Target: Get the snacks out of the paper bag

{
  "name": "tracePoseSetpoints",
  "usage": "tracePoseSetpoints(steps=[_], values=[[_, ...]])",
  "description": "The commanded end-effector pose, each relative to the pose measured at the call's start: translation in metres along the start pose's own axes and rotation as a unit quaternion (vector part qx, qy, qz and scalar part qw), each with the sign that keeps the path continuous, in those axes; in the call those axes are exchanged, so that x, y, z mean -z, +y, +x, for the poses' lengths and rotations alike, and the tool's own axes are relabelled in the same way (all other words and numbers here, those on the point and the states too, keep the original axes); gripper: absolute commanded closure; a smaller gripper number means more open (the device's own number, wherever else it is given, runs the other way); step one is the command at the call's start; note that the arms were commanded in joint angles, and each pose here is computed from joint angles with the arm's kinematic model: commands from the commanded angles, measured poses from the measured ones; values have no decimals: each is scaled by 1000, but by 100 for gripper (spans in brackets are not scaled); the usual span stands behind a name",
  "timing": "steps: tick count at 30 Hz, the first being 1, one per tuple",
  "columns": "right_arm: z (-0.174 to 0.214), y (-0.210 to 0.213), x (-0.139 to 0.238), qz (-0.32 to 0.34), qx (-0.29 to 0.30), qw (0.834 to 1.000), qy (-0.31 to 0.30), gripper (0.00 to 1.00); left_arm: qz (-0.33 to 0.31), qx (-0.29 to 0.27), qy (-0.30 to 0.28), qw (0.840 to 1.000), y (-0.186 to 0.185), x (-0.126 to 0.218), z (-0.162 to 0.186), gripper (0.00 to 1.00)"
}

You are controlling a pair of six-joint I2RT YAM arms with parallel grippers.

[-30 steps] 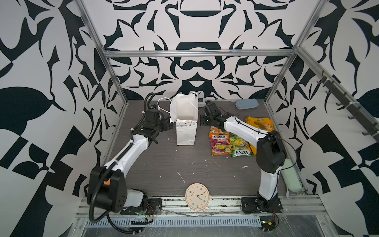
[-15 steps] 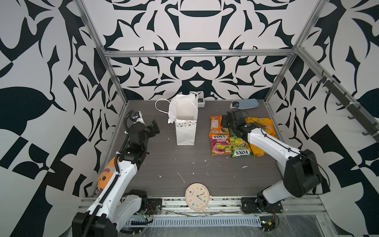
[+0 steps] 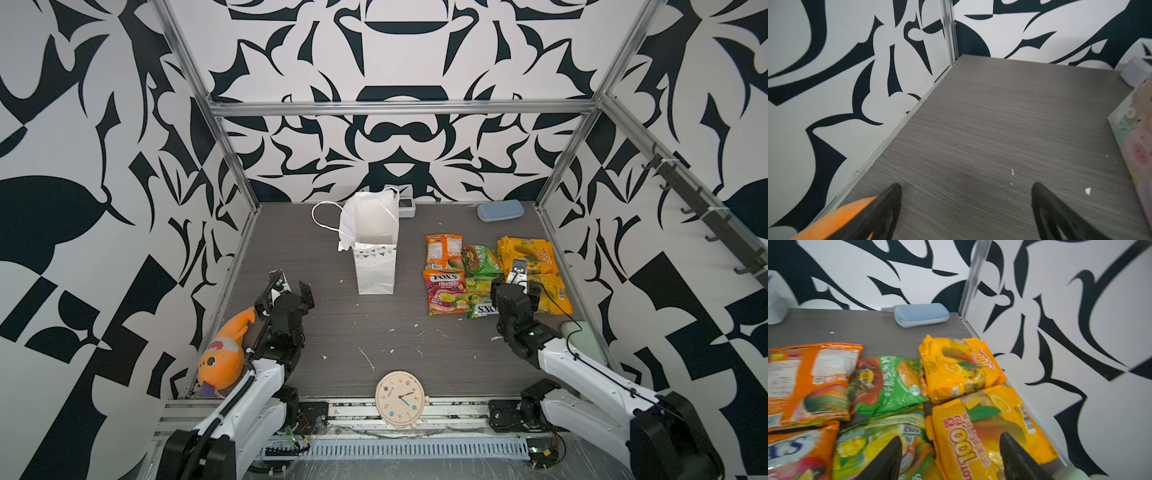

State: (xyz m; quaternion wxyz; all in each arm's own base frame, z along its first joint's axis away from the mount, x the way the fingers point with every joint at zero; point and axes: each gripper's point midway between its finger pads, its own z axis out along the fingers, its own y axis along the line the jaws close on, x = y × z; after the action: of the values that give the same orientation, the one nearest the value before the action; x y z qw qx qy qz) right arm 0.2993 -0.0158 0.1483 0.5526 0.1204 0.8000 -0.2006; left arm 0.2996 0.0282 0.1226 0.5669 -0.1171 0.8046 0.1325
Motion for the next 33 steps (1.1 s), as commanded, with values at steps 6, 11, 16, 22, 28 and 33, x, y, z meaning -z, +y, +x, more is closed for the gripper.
tracePoseSetpoints(steps=[6,11,16,22,28,33], values=[[18,-10,-20,30,-21,999,-18,22,2,3,-27,1000,-16,-38,-23,0],[5,5,-38,22,-3,998,-53,22,25,5,-64,998,-21,-52,-27,0],[5,7,-51,7,-1,999,-47,22,38,47,-88,994,-8,-60,-12,1],[7,21,-46,-85,-12,995,-55,22,87,25,-92,992,-26,-61,-7,0],[8,42,-51,-147,-16,987,-63,22,127,-8,-30,991,-46,-77,-1,0],[21,59,-65,-176,1,983,-47,22,127,15,4,992,-39,-91,-1,0]])
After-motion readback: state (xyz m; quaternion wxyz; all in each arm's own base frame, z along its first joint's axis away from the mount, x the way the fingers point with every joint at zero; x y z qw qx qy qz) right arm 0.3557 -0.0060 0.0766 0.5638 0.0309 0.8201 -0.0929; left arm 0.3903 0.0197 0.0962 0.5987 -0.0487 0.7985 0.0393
